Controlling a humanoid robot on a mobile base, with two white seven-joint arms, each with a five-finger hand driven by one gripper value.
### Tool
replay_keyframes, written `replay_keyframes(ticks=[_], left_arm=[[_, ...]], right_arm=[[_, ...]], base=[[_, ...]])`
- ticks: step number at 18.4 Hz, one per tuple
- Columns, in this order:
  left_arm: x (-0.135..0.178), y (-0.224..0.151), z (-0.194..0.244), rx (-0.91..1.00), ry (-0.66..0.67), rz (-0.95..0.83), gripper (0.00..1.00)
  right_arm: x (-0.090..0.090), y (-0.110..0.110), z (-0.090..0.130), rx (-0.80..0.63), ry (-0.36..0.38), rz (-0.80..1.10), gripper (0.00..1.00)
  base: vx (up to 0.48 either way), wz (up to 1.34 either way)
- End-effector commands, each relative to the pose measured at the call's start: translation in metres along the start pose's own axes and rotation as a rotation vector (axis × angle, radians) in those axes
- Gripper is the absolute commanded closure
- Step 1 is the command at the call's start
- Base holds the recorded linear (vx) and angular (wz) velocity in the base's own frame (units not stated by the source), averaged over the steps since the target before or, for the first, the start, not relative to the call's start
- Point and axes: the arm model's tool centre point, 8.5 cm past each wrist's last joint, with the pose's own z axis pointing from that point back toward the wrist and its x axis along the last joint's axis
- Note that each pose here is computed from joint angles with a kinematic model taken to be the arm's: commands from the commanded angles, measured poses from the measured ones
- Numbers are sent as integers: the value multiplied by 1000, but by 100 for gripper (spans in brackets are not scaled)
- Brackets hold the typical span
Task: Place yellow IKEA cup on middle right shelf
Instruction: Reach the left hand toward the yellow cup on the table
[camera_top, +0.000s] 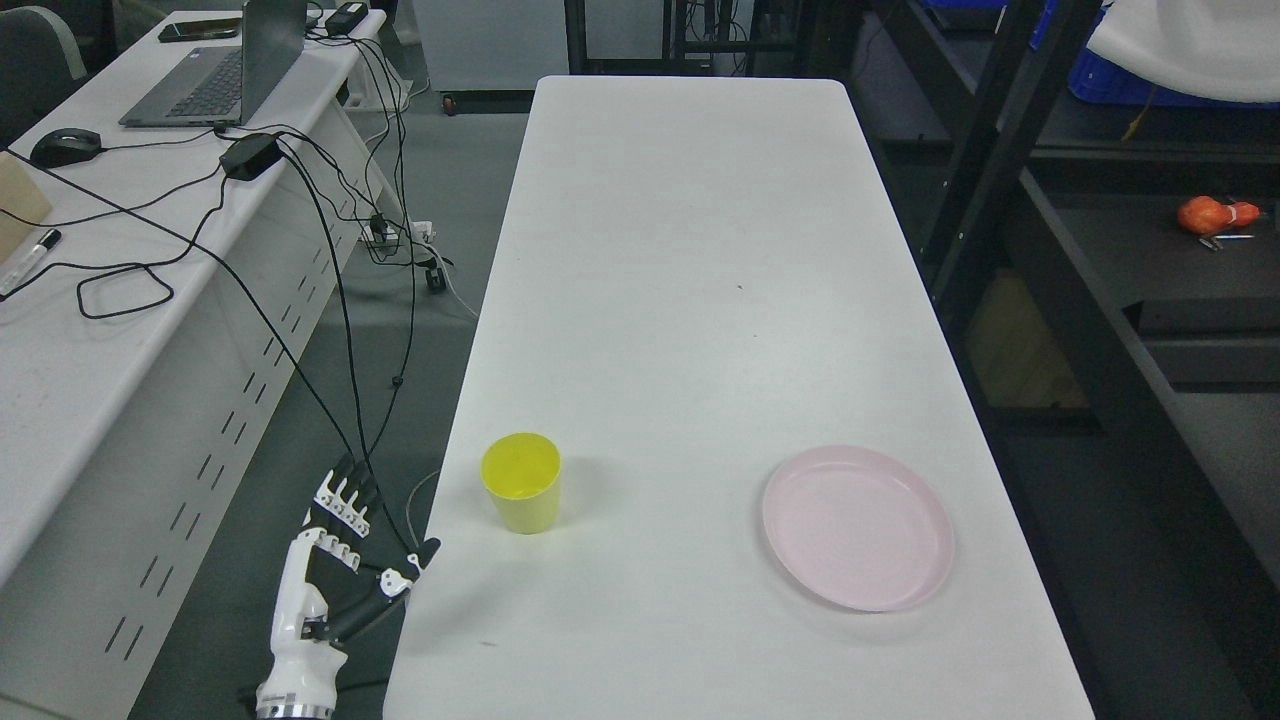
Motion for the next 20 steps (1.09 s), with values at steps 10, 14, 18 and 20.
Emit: replay_keyframes(ticks=[10,14,18,20], left_arm=[[5,-3,-27,9,5,184,5],[-1,2,-39,23,45,188,4],[9,-7,-56,-13,27,153,3],[17,-11,-67,-32,5,46,3]], right_arm=[[-9,-10,-1,-13,15,-3,1],[-9,-10,-1,-13,15,-3,1],[-9,-10,-1,-13,15,-3,1],[-9,-10,-1,-13,15,-3,1]], base=[[-25,1],[0,0],[0,0],[0,0]])
